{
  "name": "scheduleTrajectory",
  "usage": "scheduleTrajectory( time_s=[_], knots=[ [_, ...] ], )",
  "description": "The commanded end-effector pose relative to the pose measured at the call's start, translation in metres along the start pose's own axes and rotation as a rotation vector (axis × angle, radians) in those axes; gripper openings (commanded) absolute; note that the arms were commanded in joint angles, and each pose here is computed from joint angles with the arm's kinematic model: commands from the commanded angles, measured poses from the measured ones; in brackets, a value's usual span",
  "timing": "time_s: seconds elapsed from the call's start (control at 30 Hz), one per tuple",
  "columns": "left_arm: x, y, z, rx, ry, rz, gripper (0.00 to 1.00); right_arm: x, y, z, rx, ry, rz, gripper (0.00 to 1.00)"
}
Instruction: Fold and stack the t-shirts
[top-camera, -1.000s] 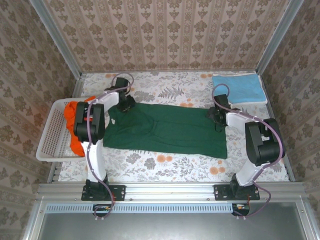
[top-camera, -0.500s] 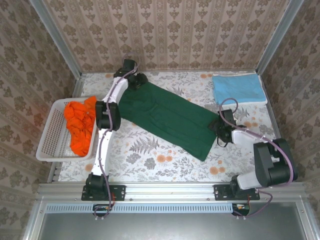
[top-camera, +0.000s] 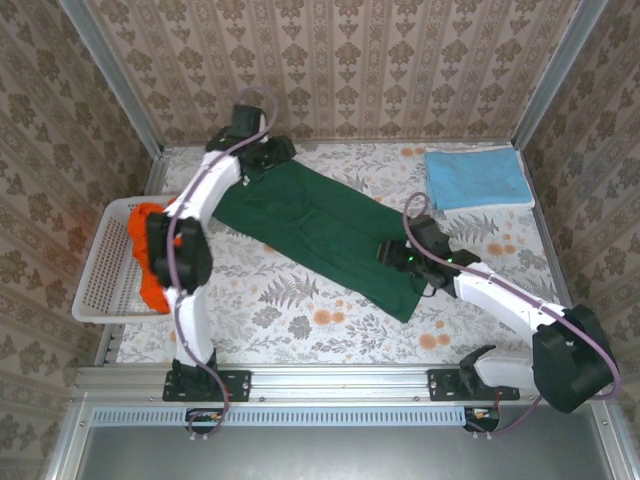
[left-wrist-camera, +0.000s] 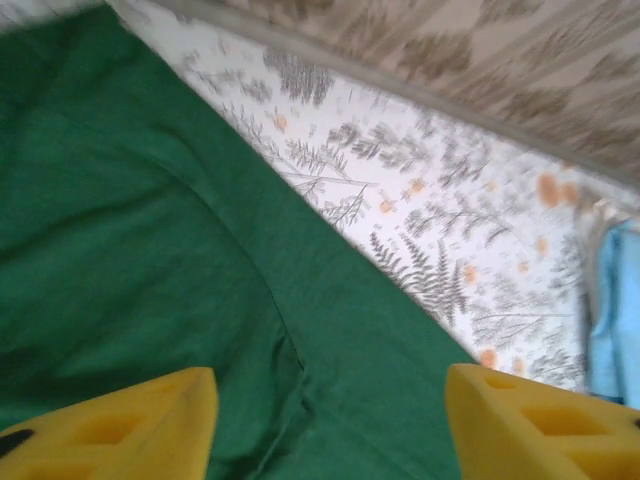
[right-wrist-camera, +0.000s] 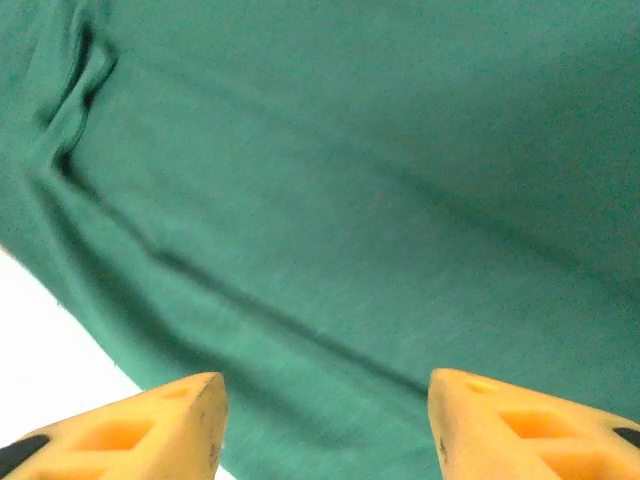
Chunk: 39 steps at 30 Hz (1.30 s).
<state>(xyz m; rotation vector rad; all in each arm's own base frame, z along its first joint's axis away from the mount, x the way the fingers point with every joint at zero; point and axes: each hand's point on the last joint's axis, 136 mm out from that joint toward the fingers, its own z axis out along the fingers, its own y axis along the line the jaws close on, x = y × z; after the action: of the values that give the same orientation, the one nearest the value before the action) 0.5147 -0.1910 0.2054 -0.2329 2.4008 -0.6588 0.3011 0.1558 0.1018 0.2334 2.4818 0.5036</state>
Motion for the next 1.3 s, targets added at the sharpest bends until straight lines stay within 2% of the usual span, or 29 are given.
scheduleTrajectory(
  time_s=[0.0,0.1,0.2,0.43,0.63,0.8,0.97,1.13,1.27],
  knots=[
    [0.033,0.067,0.007,-0.110,0.007,-0.159,0.55,0.045,0.004,0.008,0.012,0.162,-0.101,0.53],
    [0.067,0.099,0.012,-0.140,0.037,-0.246,0.53,0.069,0.000,0.017,0.041,0.253,-0.119,0.46],
    [0.090,0.120,0.027,-0.161,0.088,-0.297,0.52,0.089,-0.009,0.028,0.062,0.322,-0.110,0.44],
    [0.101,0.139,0.084,-0.223,0.248,-0.255,0.48,0.110,-0.020,0.042,0.101,0.417,-0.122,0.47],
    [0.106,0.142,0.125,-0.232,0.336,-0.215,0.48,0.133,-0.026,0.047,0.120,0.469,-0.035,0.47],
    [0.113,0.114,0.154,-0.177,0.401,-0.129,0.50,0.161,-0.011,0.048,0.093,0.510,0.037,0.47],
    [0.124,0.061,0.181,-0.061,0.466,-0.009,0.53,0.182,0.026,0.052,0.019,0.504,0.118,0.47],
    [0.125,0.018,0.193,0.015,0.449,0.090,0.59,0.192,0.056,0.059,-0.017,0.473,0.196,0.48],
    [0.109,-0.003,0.200,0.078,0.397,0.117,0.61,0.189,0.078,0.069,-0.047,0.413,0.307,0.51]
  ],
)
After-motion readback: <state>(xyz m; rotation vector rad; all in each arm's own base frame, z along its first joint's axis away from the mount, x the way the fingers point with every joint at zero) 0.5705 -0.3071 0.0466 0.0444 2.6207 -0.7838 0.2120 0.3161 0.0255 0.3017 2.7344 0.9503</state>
